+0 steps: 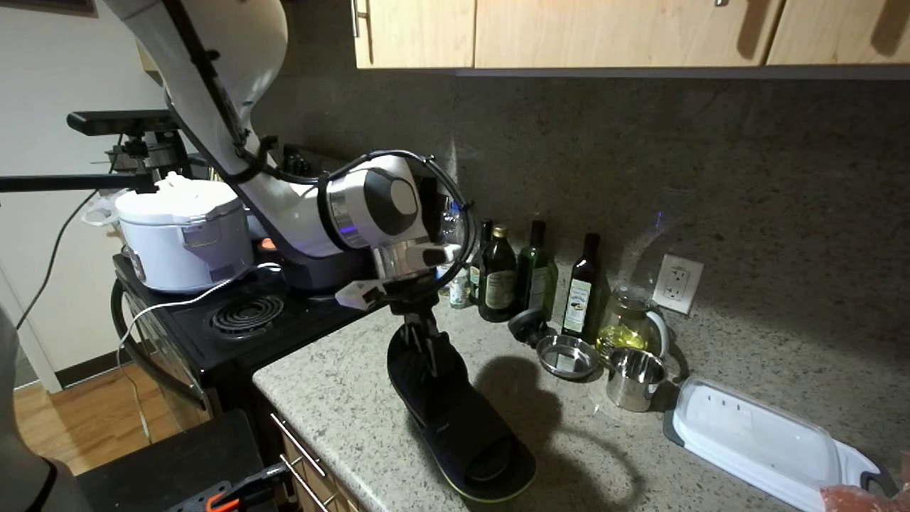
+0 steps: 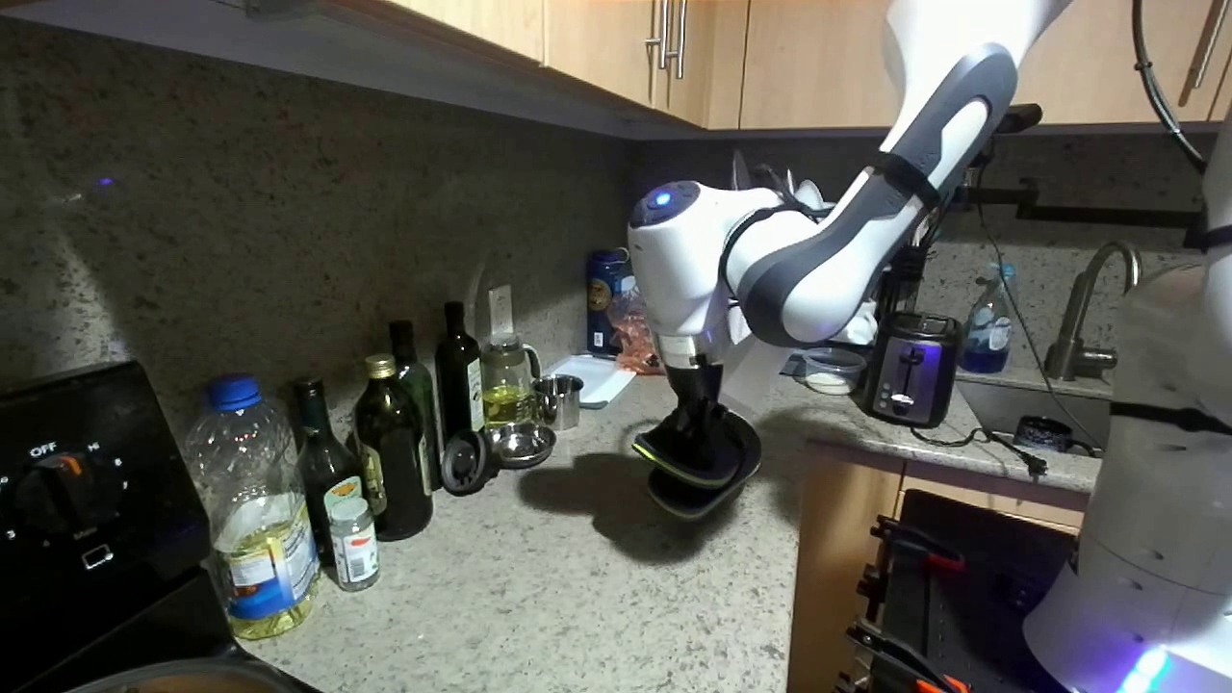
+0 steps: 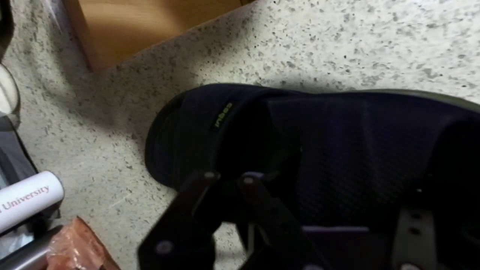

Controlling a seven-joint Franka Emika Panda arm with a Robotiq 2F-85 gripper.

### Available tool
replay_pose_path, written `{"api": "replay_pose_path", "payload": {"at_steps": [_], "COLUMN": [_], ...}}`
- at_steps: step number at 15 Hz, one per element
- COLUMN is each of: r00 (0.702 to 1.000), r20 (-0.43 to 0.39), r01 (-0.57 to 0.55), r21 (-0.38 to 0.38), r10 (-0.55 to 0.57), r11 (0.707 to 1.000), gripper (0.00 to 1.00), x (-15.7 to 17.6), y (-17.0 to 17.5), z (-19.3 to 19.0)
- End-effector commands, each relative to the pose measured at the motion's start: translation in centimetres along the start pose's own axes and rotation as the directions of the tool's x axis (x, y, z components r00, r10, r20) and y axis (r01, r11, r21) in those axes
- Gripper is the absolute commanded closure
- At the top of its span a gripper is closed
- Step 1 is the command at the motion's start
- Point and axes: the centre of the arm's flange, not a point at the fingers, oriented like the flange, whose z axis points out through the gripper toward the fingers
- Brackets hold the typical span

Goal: Separate the slippers on the counter

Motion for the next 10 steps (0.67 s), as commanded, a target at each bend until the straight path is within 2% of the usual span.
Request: {"api": "replay_pose_path", "payload": {"at_steps": [1,5,10], "r00": [0.998,0.994,0.991], "r20": [0.018,0.072,0.117], "r01": [-0.059,-0.078,-0.056], "r21": [-0.069,-0.087,-0.059], "r10": [0.060,0.084,0.063], "r11": [0.996,0.993,0.997], "gripper": [1.00,1.00,1.00], "x": [-0.5,-0.8,-0.4], "y": [-0.6,-1.6,-3.4], "z": [3.6,6.1,7.3]}}
